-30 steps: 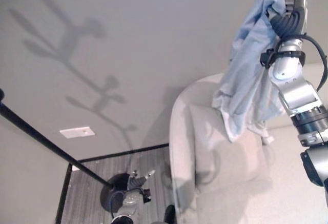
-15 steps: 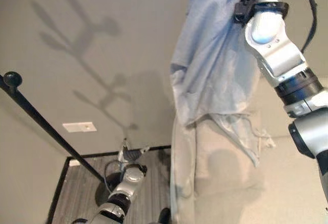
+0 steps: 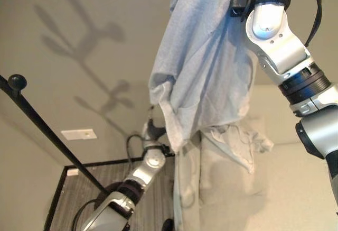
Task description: Hang the clothes on the sofa on the clothes rack.
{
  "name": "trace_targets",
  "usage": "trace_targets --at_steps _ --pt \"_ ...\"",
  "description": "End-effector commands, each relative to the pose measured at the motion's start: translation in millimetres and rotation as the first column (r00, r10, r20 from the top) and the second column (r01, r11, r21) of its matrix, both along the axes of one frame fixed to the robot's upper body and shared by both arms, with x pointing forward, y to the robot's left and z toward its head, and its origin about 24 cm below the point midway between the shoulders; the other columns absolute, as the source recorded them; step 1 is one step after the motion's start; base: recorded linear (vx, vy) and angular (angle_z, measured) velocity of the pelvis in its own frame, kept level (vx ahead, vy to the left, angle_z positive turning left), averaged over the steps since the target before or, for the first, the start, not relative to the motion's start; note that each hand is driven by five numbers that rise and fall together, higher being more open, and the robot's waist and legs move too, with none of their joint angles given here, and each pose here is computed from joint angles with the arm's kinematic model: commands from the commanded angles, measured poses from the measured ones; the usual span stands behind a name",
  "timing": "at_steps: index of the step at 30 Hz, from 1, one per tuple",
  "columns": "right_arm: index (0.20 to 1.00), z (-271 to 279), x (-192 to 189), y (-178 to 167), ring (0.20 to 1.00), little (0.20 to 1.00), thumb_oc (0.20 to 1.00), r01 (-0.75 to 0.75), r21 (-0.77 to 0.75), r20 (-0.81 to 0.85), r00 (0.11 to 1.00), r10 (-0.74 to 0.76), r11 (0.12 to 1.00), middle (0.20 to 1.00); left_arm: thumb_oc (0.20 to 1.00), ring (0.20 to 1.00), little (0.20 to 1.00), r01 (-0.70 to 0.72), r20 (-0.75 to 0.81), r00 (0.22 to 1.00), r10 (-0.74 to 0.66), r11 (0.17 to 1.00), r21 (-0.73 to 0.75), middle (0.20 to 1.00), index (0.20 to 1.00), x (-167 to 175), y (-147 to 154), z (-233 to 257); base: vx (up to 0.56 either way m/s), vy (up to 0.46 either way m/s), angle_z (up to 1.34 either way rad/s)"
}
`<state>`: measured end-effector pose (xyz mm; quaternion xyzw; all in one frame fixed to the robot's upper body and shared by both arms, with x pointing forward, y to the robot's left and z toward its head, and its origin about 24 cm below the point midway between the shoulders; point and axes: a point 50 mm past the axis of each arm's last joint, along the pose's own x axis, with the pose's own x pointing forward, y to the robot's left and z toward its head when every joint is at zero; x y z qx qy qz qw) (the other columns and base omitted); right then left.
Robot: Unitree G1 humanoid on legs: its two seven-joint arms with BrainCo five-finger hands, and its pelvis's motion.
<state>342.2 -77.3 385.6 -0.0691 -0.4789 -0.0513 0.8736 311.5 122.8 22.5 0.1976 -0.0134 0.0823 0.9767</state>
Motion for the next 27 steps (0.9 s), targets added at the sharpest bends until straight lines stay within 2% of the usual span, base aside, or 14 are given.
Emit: trace_targets --at_steps 1,2,4,10,17,22,27 --pt "0.2 25.5 -23.5 19.8 0.2 0.2 0.2 -0.137 -0.023 0.117 0.983 0.139 0.99 0.2 1.0 1.0 1.0 0.127 0.013 0.992 -0.126 0.991 -0.037 1.0 1.0 13.9 -19.9 10.7 0.0 0.0 0.0" --pt "0.2 25.4 -23.5 19.6 0.2 0.2 0.2 -0.137 -0.023 0.117 0.983 0.138 0.99 0.2 1.0 1.0 1.0 0.127 0.013 0.992 -0.127 0.991 -0.037 1.0 1.0 13.9 -20.1 10.7 0.0 0.0 0.0" --pt "0.2 21.1 -24.6 24.1 0.2 0.2 0.2 -0.155 -0.04 0.109 0.981 0.159 0.987 0.2 1.0 1.0 1.0 0.207 0.012 0.978 -0.206 0.975 -0.084 1.0 1.0 13.9 -39.0 14.7 -0.01 0.0 0.02" --pt "0.2 8.8 -22.3 33.4 0.2 0.2 0.2 -0.195 -0.045 0.072 0.978 0.198 0.98 0.2 1.0 1.0 1.0 0.473 0.055 0.88 -0.472 0.859 -0.194 1.0 1.0 -1.0 -96.5 30.2 -0.01 0.0 -0.02" --pt "0.2 -3.5 -17.6 44.1 0.2 0.2 0.2 -0.253 -0.032 0.015 0.967 0.253 0.967 0.2 1.0 1.0 1.0 0.591 0.038 0.801 -0.598 0.779 -0.207 1.0 1.0 -12.1 -126.9 31.0 0.0 0.0 0.0" --pt "0.2 -15.9 -18.2 62.4 0.2 0.2 0.2 -0.341 -0.039 -0.043 0.94 0.34 0.939 0.2 1.0 1.0 1.0 0.672 -0.012 0.732 -0.681 0.725 -0.154 1.0 1.0 -21.2 -157.4 27.2 -0.01 0.007 -0.02" --pt "0.2 -21.8 -18.8 71.9 0.2 0.2 0.2 -0.387 -0.04 -0.075 0.921 0.383 0.921 0.2 1.0 1.0 1.0 0.675 -0.024 0.729 -0.684 0.724 -0.14 1.0 1.0 -18.3 -172.9 31.9 -0.01 0.022 -0.1"
